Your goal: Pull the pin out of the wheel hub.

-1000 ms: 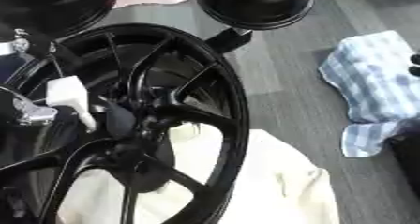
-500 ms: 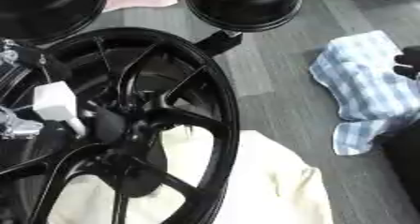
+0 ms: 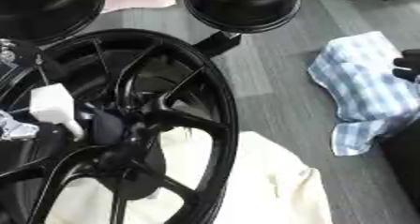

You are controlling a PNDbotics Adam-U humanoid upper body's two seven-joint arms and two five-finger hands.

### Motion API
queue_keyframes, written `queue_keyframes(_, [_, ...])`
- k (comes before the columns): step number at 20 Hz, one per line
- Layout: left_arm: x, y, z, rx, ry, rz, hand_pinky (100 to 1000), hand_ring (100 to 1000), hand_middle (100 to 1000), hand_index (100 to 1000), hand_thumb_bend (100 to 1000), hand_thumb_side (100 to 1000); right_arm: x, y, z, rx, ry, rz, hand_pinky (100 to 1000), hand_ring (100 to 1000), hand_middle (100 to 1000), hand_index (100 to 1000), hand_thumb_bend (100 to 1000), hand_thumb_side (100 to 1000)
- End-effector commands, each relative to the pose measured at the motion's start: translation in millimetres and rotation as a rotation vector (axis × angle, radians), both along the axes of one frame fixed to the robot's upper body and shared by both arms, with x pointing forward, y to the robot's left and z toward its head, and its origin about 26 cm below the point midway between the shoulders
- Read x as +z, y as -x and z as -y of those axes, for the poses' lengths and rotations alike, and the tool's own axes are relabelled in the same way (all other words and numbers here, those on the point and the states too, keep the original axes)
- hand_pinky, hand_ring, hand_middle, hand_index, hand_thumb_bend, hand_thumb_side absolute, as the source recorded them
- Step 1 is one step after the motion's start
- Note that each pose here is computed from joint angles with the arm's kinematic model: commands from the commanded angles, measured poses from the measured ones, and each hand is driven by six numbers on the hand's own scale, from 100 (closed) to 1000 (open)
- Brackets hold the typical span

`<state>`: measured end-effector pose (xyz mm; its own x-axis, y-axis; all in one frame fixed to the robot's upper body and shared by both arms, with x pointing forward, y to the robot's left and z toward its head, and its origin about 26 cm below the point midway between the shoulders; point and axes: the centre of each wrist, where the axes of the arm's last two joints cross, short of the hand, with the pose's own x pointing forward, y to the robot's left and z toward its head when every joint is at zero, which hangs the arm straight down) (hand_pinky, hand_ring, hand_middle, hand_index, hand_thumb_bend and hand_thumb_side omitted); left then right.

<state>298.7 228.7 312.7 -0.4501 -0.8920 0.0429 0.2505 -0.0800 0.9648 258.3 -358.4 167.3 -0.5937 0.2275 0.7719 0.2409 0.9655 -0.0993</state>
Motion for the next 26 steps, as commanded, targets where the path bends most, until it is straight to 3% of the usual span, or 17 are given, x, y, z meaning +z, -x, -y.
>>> queue_keyframes(1, [6.4, 2.6, -1.5, 0.030, -0.012, 0.017, 895, 887, 660, 805, 481, 404, 8.7, 0.6, -1.0, 0.006, 0.021, 0.022, 753, 733, 666, 585, 226, 489])
queue_keyframes(11, [3.8, 2.2, -1.7, 0.050, -0.027, 0.003, 868, 725, 558, 745, 417, 355, 8.5, 0.7, -0.8, -0.001, 0.014, 0.023, 753, 733, 666, 585, 227, 489])
queue_keyframes(17, [4.4, 2.0, 0.9, 0.045, -0.018, -0.014, 867, 724, 565, 748, 442, 440, 9.8, -0.1, -1.6, 0.004, 0.012, 0.027, 753, 733, 664, 584, 226, 489])
queue_keyframes(22, [4.2, 0.7, 2.7, 0.057, -0.012, -0.015, 853, 694, 532, 716, 417, 409, 10.1, -0.3, -1.5, 0.004, 0.009, 0.030, 754, 733, 665, 584, 226, 489])
queue_keyframes(26, [3.2, -1.4, 2.5, 0.072, -0.003, -0.002, 833, 648, 485, 667, 335, 397, 10.2, -0.7, -2.2, 0.005, 0.008, 0.029, 754, 733, 665, 584, 227, 490])
